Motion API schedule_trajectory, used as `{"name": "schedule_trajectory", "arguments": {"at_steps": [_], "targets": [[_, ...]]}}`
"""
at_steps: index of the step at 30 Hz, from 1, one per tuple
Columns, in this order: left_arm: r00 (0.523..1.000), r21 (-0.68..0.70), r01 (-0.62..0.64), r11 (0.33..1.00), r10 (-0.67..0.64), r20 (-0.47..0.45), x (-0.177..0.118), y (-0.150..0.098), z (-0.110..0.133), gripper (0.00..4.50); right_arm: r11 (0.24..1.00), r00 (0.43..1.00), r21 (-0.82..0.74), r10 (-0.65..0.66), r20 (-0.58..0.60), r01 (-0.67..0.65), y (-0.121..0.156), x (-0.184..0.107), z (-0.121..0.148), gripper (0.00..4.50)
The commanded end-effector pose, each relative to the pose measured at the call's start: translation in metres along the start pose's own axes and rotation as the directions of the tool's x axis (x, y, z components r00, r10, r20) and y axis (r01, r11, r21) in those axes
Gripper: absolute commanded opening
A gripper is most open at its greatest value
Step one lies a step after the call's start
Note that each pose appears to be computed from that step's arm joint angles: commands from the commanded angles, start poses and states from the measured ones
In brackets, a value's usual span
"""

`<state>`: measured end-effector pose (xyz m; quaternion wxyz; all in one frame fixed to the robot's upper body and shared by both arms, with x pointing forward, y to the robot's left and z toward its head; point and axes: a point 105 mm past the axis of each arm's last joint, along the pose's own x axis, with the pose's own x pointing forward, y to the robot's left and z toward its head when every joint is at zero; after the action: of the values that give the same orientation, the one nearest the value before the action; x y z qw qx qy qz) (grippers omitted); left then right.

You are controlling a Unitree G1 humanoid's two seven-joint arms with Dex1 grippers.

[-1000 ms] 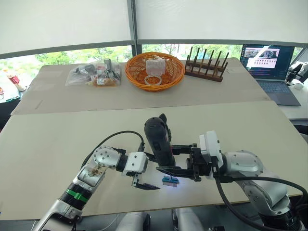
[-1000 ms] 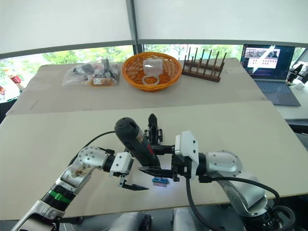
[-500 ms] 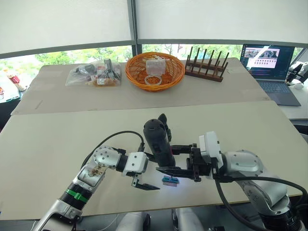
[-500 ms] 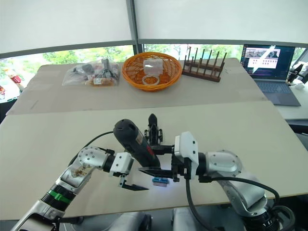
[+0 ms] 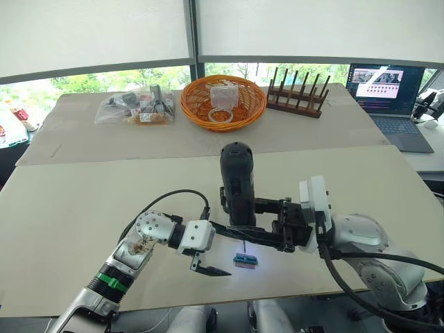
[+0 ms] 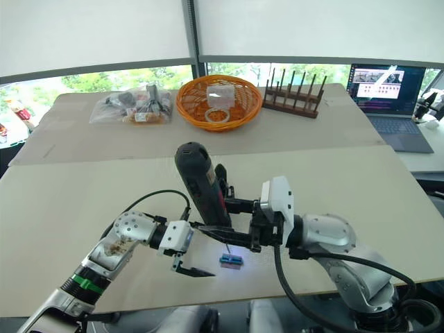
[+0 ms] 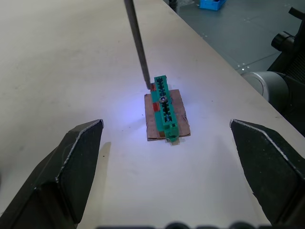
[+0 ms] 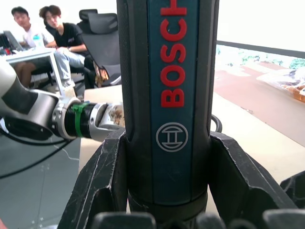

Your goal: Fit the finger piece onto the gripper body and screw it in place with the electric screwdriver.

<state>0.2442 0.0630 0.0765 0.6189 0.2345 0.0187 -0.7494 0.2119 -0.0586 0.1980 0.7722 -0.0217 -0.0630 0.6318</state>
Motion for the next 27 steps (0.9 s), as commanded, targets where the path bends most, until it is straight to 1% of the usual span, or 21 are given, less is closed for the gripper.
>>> {"name": "schedule_trajectory", "arguments": {"at_steps": [1, 10, 27], "targets": [[0.999, 0.021, 0.017, 1.0, -0.017, 0.03, 0.0024, -0.0034, 0.0079, 4.5, 0.999, 0.999, -0.036, 0.022, 0.044, -0.02, 0.0092, 0.002, 0.0124, 1.93], [1.0, 0.021, 0.016, 1.0, -0.016, 0.018, 0.0013, -0.0027, 0.0066, 4.5, 0.999, 1.0, -0.039, 0.016, 0.024, -0.015, 0.0088, 0.0004, 0.006, 1.93], [1.0, 0.029, 0.016, 0.999, -0.017, 0.016, 0.001, -0.0025, 0.0065, 4.5, 0.999, 1.0, -0.04, 0.017, 0.026, -0.016, 0.0088, 0.0017, 0.0052, 1.93]]}}
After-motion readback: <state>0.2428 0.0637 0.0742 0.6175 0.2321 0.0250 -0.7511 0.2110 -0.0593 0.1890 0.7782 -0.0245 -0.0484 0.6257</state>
